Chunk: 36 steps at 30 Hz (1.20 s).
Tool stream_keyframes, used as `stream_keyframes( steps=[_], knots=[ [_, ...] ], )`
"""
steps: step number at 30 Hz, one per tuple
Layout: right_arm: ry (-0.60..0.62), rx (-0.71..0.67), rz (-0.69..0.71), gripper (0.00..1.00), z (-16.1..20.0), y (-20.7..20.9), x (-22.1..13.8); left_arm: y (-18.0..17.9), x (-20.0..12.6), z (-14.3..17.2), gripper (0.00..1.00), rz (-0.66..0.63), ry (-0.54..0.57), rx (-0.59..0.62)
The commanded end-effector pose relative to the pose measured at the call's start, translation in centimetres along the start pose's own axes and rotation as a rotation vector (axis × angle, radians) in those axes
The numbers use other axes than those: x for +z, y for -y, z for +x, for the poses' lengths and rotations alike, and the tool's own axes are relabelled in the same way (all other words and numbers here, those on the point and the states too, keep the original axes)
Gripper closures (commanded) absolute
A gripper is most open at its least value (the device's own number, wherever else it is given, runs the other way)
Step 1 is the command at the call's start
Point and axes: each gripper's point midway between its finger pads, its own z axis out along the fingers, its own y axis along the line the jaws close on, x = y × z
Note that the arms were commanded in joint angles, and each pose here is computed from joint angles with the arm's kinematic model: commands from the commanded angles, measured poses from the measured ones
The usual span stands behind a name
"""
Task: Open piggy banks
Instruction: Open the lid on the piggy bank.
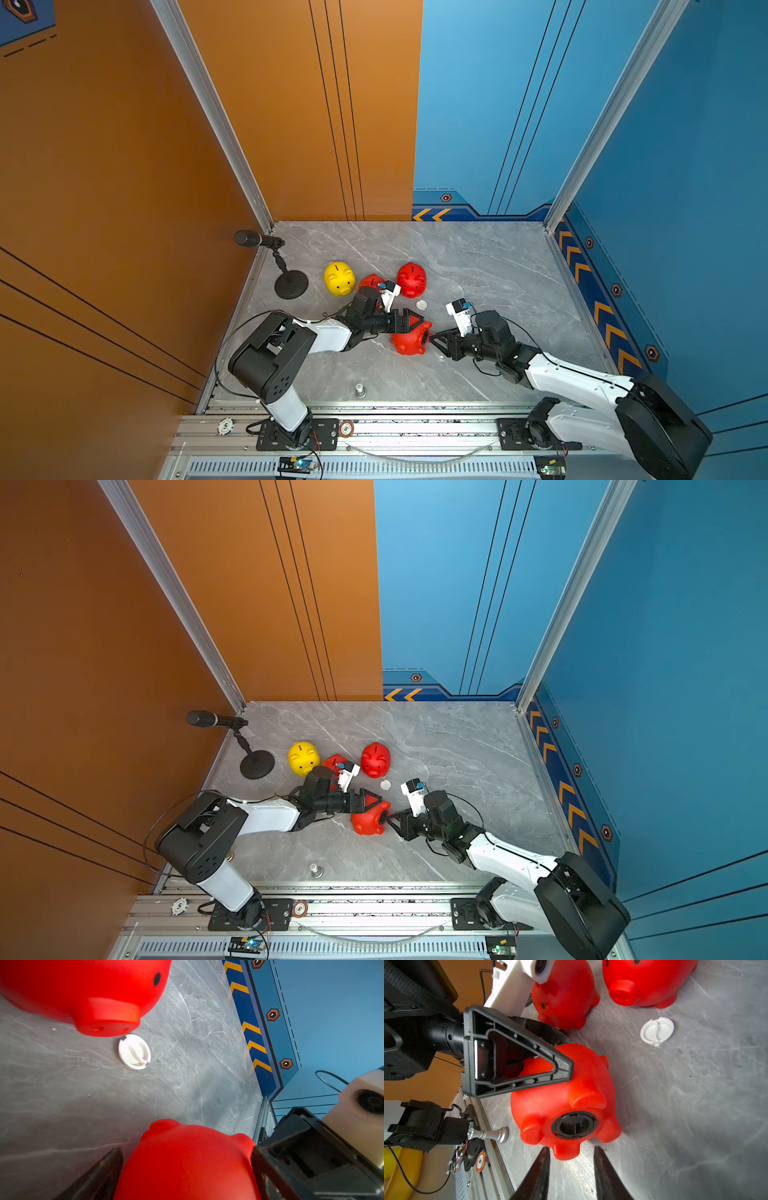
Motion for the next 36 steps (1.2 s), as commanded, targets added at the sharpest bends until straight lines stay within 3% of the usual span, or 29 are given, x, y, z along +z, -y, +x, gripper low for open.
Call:
stream_keyframes(
  steps=[1,27,36],
  knots=[
    [0.038,-0.014,-0.039,0.66,-1.0,-0.9,0.5,-6.1,-0.3,6.5,0.04,-0.199,-0.184,-0.135],
    [0.034,-0.025,-0.044,0.74,-1.3,-0.3,3.9,-6.4,0.1,7.3,0.05,-0.184,-0.216,-0.158],
    [0.064,-0.101,-0.024,0.75,-1.7,-2.1,3.4,-6.8,0.0,7.7,0.06,-0.203,-0.216,-0.167]
  ],
)
